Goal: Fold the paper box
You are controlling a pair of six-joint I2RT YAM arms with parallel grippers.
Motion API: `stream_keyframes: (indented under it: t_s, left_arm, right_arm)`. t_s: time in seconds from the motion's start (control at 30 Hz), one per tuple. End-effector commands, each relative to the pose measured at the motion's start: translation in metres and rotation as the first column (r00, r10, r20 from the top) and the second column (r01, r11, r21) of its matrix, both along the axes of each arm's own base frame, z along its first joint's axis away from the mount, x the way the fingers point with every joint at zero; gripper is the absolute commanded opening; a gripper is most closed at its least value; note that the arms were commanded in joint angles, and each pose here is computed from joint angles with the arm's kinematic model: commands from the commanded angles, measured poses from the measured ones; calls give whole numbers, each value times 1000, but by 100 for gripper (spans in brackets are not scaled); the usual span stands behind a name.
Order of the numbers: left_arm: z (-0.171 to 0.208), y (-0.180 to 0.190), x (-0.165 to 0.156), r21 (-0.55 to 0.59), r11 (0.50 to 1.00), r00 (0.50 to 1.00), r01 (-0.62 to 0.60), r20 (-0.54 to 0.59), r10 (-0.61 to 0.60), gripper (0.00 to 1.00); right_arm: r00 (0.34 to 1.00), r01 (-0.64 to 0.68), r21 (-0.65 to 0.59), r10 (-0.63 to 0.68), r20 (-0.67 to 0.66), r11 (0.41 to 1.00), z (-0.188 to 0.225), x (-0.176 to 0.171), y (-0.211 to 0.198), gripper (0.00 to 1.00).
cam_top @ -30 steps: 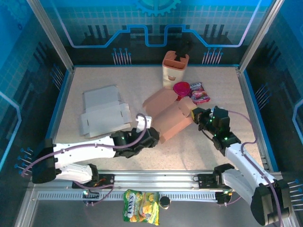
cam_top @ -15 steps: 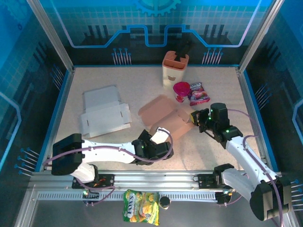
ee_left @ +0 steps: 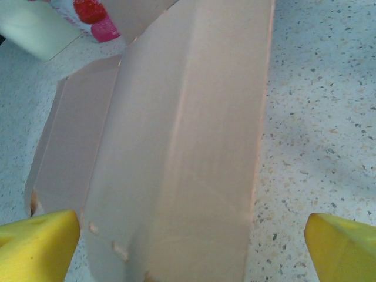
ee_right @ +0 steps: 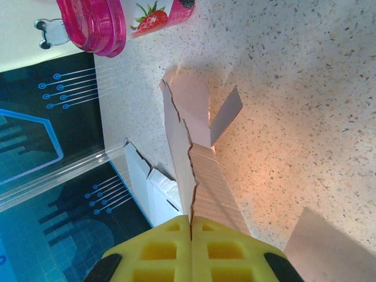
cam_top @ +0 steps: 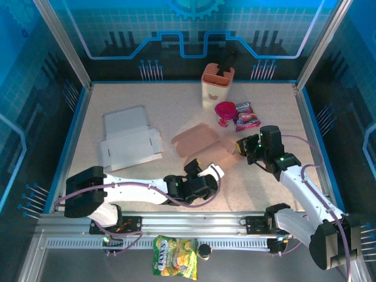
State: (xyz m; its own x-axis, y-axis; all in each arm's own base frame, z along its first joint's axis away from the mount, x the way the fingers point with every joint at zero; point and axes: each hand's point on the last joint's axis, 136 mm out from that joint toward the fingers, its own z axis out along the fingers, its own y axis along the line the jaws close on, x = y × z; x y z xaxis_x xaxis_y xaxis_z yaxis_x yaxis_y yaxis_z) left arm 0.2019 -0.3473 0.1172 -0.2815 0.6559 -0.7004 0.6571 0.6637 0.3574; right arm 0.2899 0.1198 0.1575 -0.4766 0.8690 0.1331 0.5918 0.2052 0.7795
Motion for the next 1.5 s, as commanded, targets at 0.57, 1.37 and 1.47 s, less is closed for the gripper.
stream_keyframes:
  t_s: [0.57, 1.37, 1.47]
  left_arm:
    - [11, 5, 35, 195, 970, 968, -144, 233, 97, 10]
    - [87, 13, 45, 133, 980, 985, -145, 112, 130, 0]
    - [91, 11, 47, 136, 979, 983, -152, 119, 136, 0]
  right_arm:
    - [1000, -12, -4, 12, -2, 1000, 12, 8, -2, 0]
    - [950, -205, -134, 230, 211, 970, 123, -38, 29, 63]
    - [946, -230, -143, 256, 199, 963, 119, -36, 47, 63]
